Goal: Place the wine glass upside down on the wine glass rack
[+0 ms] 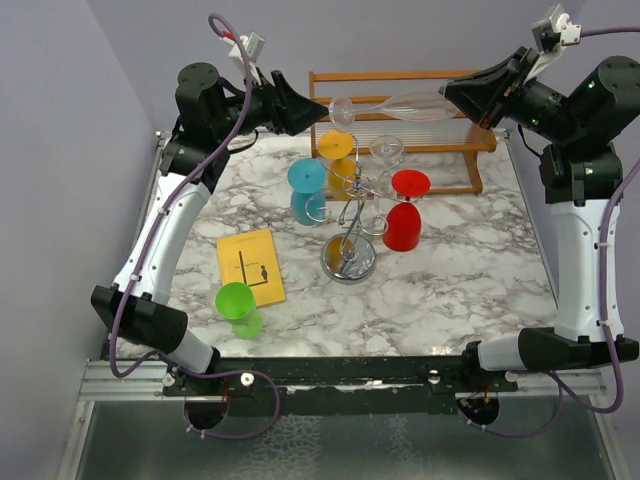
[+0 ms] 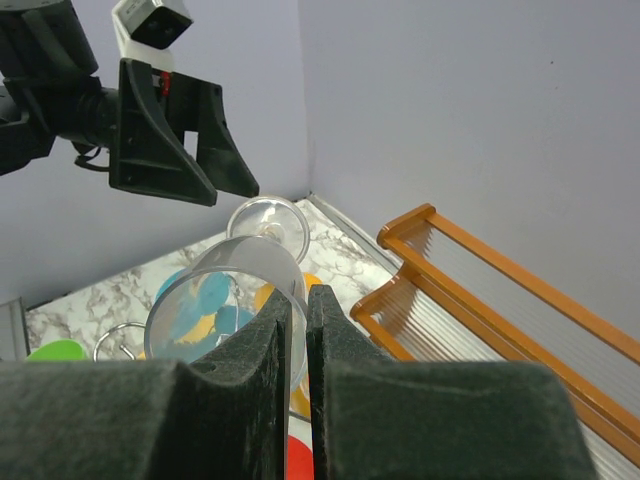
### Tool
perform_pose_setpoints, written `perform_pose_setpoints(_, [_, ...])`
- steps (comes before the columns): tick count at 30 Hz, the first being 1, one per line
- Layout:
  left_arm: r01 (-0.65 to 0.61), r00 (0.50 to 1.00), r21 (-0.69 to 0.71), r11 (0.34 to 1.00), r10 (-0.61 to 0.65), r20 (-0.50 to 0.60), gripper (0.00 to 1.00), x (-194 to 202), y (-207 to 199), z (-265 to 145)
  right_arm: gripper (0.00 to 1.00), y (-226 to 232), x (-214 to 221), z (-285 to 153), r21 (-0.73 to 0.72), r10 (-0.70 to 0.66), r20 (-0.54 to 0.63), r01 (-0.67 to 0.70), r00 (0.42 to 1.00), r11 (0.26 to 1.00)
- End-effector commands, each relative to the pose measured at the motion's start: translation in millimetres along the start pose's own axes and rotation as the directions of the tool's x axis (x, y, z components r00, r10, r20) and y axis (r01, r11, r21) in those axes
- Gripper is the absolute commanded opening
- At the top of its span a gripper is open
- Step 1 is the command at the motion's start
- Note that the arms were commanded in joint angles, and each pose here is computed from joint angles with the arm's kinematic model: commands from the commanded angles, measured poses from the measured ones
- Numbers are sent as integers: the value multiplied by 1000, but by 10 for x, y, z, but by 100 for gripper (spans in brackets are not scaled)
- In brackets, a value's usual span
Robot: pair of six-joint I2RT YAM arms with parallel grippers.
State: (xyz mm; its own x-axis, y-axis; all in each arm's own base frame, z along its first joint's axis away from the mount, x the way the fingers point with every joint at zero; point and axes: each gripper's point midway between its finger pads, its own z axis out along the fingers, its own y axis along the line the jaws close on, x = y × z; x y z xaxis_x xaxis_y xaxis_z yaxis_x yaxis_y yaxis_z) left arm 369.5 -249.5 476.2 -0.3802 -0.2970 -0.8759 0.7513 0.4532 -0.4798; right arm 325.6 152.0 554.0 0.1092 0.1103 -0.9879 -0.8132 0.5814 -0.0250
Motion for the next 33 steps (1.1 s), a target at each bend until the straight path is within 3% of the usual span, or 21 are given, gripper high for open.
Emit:
perform_pose_setpoints(1, [23,1000,86,996,-24,3,69,-19,-205,34,1,117,-68,8,-58,0,23,2,1000,998])
perform_pose_setpoints(7, [43,999,86,995,-42,-22,57,98,-216,110,1,101,-59,5,-47,-3,24,5,1000,999])
perform_pose_setpoints(14, [48,998,56,997,-46,-32,54,165,-185,174,1,86,-61,-2,-33,-12,26,13,1000,999])
perform_pose_setpoints(25, [64,997,44,997,-63,-40,39,212,-151,259,1,104,-30,-18,-36,-13,22,14,1000,999])
perform_pose_setpoints(33, [53,998,24,998,-52,-43,36,235,-112,303,1,132,-51,-24,-46,-15,25,16,1000,999])
